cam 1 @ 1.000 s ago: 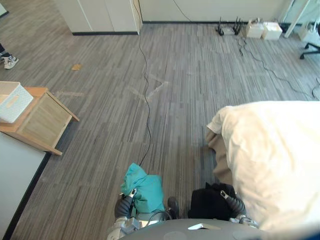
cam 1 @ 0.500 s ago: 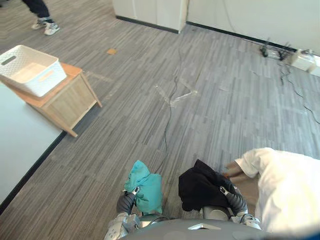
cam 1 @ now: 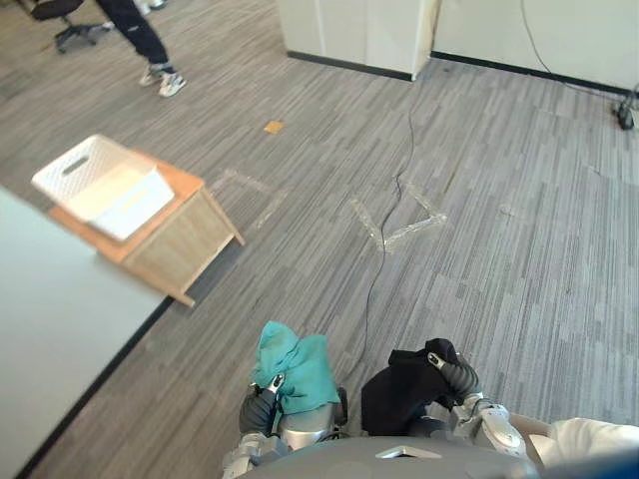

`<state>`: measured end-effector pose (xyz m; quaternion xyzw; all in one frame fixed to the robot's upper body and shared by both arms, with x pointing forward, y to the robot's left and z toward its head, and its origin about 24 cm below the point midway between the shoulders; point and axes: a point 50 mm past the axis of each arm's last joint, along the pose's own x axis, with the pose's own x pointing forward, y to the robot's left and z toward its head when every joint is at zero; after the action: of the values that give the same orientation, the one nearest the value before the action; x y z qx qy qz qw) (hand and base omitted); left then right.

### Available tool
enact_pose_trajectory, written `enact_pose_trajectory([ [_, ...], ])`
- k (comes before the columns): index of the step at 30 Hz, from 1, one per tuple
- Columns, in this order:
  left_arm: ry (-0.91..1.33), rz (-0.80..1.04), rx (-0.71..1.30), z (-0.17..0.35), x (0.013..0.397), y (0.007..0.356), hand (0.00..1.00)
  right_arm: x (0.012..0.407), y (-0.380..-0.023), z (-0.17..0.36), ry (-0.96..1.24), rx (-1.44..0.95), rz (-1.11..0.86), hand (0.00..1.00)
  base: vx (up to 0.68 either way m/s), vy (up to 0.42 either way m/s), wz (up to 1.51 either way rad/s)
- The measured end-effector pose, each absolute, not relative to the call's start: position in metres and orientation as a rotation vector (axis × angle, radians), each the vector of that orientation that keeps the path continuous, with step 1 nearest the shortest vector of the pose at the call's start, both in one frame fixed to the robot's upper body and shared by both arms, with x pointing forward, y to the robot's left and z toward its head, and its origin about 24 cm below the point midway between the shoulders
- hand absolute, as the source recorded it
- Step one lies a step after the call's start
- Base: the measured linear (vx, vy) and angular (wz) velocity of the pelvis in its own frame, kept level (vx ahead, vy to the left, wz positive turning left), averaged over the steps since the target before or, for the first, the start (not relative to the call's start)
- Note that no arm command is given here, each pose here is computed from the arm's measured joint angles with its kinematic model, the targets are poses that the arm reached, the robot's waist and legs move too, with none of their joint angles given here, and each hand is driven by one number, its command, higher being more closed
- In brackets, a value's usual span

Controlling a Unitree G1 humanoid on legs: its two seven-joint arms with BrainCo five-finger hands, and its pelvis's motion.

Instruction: Tidy the bed and pick cloth on bed and put in laundry

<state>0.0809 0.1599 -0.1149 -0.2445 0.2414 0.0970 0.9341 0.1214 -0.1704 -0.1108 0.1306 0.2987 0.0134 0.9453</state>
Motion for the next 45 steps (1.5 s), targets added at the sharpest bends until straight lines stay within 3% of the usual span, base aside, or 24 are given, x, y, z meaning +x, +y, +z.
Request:
enact_pose_trajectory([
  [8, 0.518, 0.182, -0.499, -0.123, 0.094, 0.168, 1.00, 0.107, -0.167, -0.121, 0.616, 0.112, 0.019, 1.00, 0.51, 0.126, 0.13],
  [13, 0.554, 0.236, -0.494, -0.128, 0.077, 0.184, 1.00, 0.109, -0.161, -0.125, 0.607, 0.097, 0.023, 1.00, 0.36, 0.172, 0.02],
  [24, 0.564, 0.242, -0.513, -0.122, 0.135, 0.179, 1.00, 0.124, -0.184, -0.121, 0.514, 0.135, -0.016, 1.00, 0.41, -0.097, 1.03],
  [27, 0.579, 0.320, -0.520, -0.126, 0.124, 0.194, 1.00, 0.126, -0.182, -0.121, 0.501, 0.174, -0.019, 1.00, 0.45, -0.427, 0.76],
  [29, 0.595, 0.329, -0.569, -0.130, 0.120, 0.184, 1.00, 0.135, -0.195, -0.115, 0.462, 0.149, -0.034, 1.00, 0.41, -0.405, 0.53],
  [35, 0.622, 0.349, -0.657, -0.136, 0.098, 0.180, 1.00, 0.145, -0.189, -0.116, 0.459, 0.162, -0.006, 1.00, 0.36, -0.384, 0.34],
  [42, 0.580, 0.300, -0.736, -0.129, 0.099, 0.180, 1.00, 0.139, -0.187, -0.123, 0.544, 0.161, -0.015, 1.00, 0.33, -0.154, 0.02],
  [45, 0.587, 0.245, -0.730, -0.130, 0.101, 0.164, 1.00, 0.133, -0.194, -0.123, 0.573, 0.169, -0.066, 1.00, 0.39, -0.023, 1.08],
])
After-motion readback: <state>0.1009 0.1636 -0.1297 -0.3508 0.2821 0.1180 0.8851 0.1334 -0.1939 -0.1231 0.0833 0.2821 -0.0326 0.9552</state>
